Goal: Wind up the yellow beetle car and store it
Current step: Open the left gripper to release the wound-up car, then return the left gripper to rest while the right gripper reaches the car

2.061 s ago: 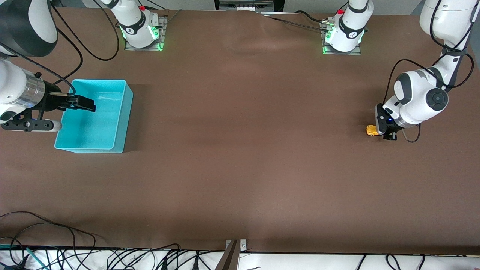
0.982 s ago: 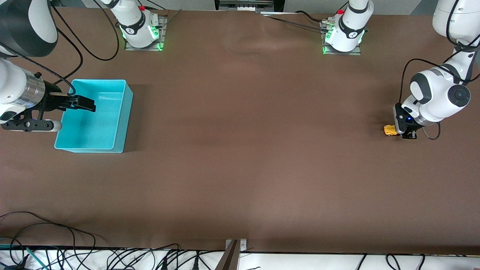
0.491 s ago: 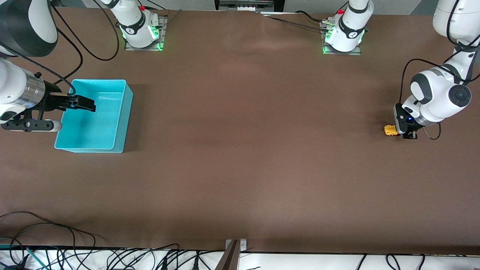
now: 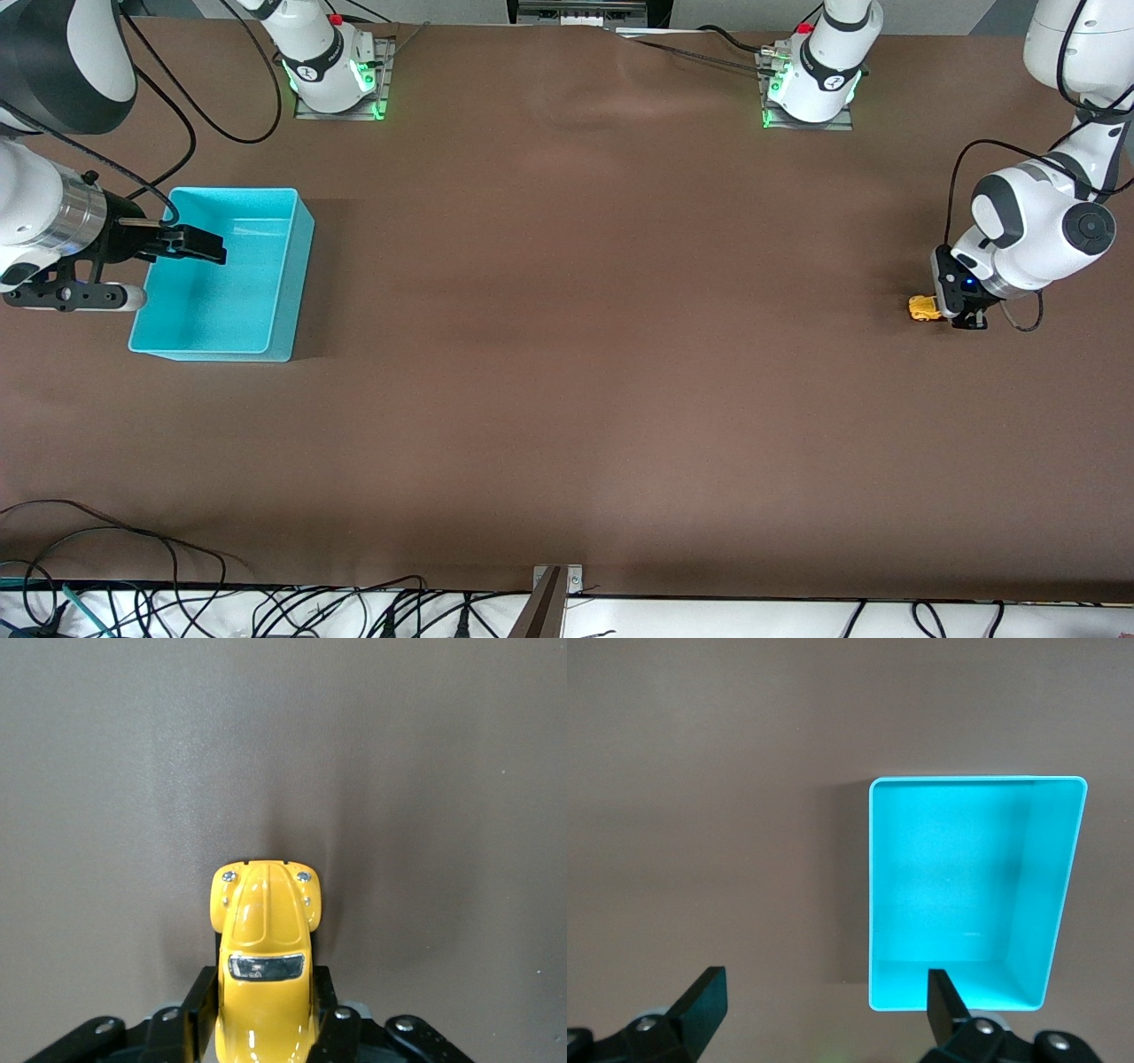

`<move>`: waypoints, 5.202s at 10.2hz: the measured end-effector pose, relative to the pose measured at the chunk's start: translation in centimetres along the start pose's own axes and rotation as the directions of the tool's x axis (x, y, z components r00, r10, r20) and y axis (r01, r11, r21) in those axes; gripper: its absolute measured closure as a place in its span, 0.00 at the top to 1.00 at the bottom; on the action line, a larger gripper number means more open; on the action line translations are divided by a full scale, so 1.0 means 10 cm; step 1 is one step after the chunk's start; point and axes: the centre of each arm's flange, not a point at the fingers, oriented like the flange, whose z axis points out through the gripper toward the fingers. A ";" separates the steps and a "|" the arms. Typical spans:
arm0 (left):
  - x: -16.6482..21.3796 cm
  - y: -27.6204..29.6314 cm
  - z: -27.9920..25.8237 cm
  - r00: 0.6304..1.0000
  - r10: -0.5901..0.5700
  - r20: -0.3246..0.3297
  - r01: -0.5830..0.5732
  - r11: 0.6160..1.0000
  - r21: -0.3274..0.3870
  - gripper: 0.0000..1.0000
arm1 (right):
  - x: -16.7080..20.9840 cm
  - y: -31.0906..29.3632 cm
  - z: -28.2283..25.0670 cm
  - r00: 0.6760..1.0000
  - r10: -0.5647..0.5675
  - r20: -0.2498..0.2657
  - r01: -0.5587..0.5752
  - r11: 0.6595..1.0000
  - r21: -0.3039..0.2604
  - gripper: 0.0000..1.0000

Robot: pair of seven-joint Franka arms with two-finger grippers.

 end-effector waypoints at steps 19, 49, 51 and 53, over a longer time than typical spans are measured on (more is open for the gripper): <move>0.00 -0.18 -0.11 1.000 0.006 -0.007 -0.006 1.000 -0.012 1.00 | 0.00 0.00 0.00 1.000 0.000 0.001 0.000 1.000 0.000 1.00; 0.96 0.25 -3.86 0.903 -0.396 -0.170 0.416 0.902 0.112 1.00 | 0.83 3.15 2.03 0.015 -0.991 0.135 0.997 0.005 -0.074 1.00; 1.07 0.31 -4.25 0.814 -0.564 -0.141 0.573 0.819 0.031 1.00 | 0.90 3.17 2.19 -0.022 -0.990 0.138 0.995 -0.035 -0.090 1.00; 1.12 0.33 -4.46 0.695 -0.713 -0.097 0.714 0.700 -0.025 1.00 | 0.93 3.17 2.34 -0.030 -0.991 0.132 0.996 -0.041 -0.083 1.00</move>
